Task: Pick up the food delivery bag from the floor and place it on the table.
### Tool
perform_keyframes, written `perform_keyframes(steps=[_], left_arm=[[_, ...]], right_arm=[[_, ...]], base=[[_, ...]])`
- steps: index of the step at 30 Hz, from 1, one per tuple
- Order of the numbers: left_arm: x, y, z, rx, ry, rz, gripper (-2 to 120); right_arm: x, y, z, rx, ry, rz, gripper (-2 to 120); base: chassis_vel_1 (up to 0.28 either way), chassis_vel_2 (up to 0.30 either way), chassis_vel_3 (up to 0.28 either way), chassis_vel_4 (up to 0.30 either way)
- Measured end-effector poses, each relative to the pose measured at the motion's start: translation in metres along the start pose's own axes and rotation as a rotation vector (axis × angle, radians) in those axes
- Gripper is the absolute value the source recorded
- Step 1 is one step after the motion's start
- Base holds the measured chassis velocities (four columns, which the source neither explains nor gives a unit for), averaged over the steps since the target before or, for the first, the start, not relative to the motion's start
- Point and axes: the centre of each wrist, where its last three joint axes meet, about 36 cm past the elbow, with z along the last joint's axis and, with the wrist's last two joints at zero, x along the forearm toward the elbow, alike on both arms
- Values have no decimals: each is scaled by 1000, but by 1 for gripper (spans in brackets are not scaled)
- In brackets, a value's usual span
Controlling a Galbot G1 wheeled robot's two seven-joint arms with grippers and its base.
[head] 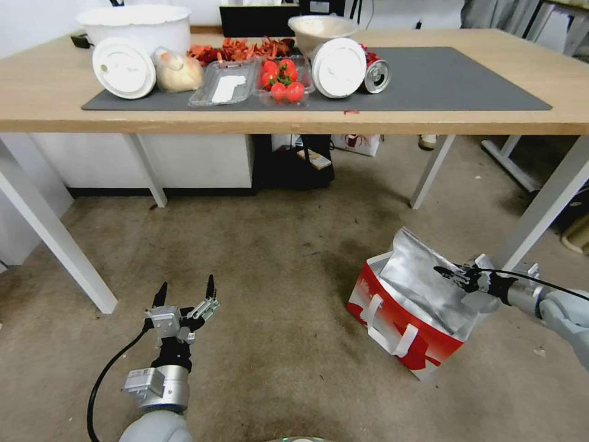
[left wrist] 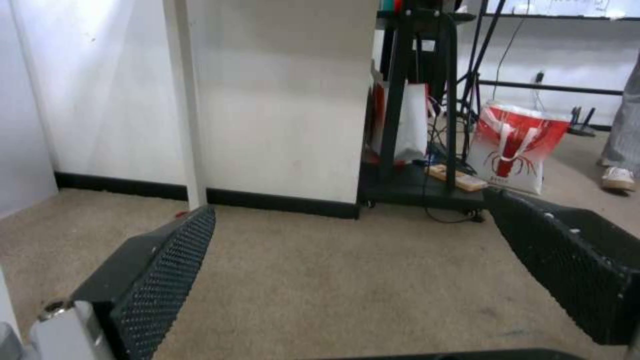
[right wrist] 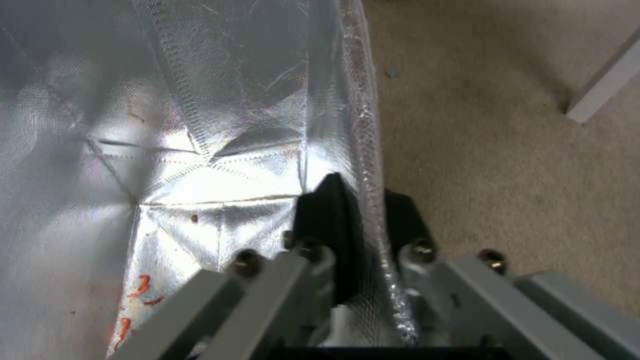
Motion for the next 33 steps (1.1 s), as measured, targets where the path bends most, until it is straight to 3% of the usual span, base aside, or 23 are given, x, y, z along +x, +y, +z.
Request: perform_keyframes(steps=[12, 19, 26, 33], left_arm=[[1, 0, -1, 3, 1, -5, 100], [3, -1, -4, 1, -5, -5, 100], [2, -1, -8, 2, -15, -9, 100], [0, -1, -10, 14, -16, -10, 100]], right_arm=[[12, 7, -5, -69, -30, -58, 0], [30, 23, -37, -175, -110, -139, 0], [45, 34, -66, -166, -139, -199, 0], [72, 53, -100, -155, -102, -343, 0]], base=[[0, 0, 0, 0], [0, 0, 0, 0], [0, 0, 0, 0], [0, 0, 0, 0]])
